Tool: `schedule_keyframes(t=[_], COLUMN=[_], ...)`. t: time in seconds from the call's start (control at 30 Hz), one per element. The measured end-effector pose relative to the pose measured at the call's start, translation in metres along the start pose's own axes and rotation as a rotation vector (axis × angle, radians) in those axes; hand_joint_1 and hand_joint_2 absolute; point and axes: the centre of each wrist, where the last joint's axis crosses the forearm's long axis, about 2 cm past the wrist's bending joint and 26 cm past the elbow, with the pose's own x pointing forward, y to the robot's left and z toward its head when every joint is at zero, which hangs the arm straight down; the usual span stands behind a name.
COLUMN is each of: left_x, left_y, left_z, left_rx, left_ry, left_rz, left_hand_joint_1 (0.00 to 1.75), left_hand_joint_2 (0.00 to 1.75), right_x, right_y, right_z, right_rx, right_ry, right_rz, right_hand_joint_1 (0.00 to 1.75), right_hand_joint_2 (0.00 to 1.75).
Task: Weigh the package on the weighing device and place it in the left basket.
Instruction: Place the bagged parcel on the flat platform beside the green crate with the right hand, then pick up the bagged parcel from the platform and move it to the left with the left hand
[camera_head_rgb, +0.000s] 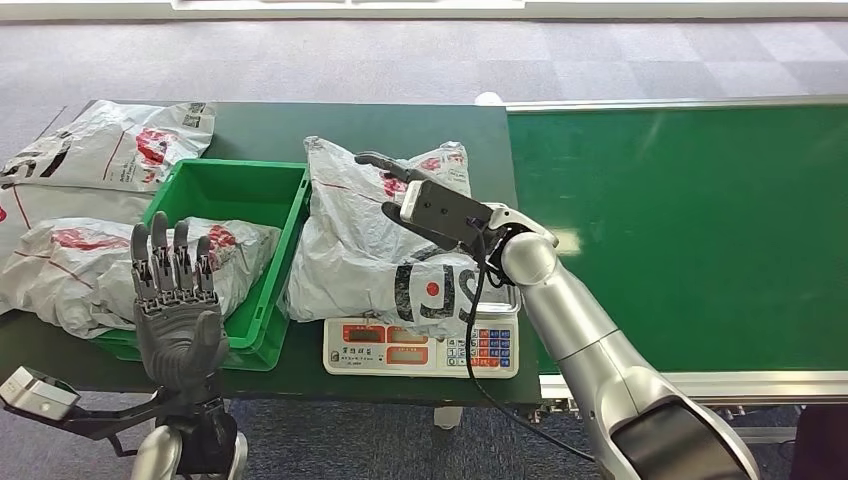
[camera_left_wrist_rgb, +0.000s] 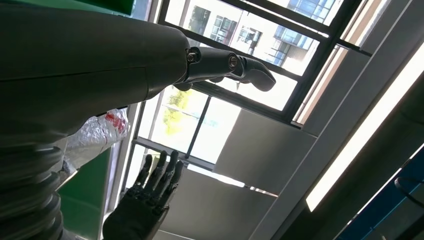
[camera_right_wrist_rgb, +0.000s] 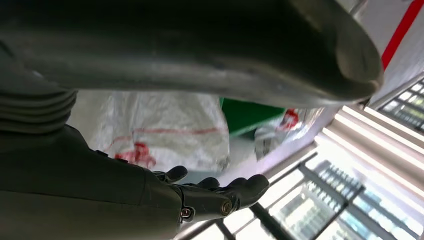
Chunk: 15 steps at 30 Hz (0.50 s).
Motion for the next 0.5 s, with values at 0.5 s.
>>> schedule_keyframes(t=[0.5], left_x=[-0.002], left_y=[0.011], left_z=[0.002], left_rx=[-0.121], left_ry=[0.095], left_rz=[-0.777], left_hand_joint_1=[0.0], left_hand_joint_2=[1.75], right_x=[-0.011], right_y=[-0.02], right_z=[0.019], right_rx=[-0.417], right_ry=[-0.276], right_rz=[-0.365], right_hand_joint_1=[0.0], right_hand_joint_2=[0.0])
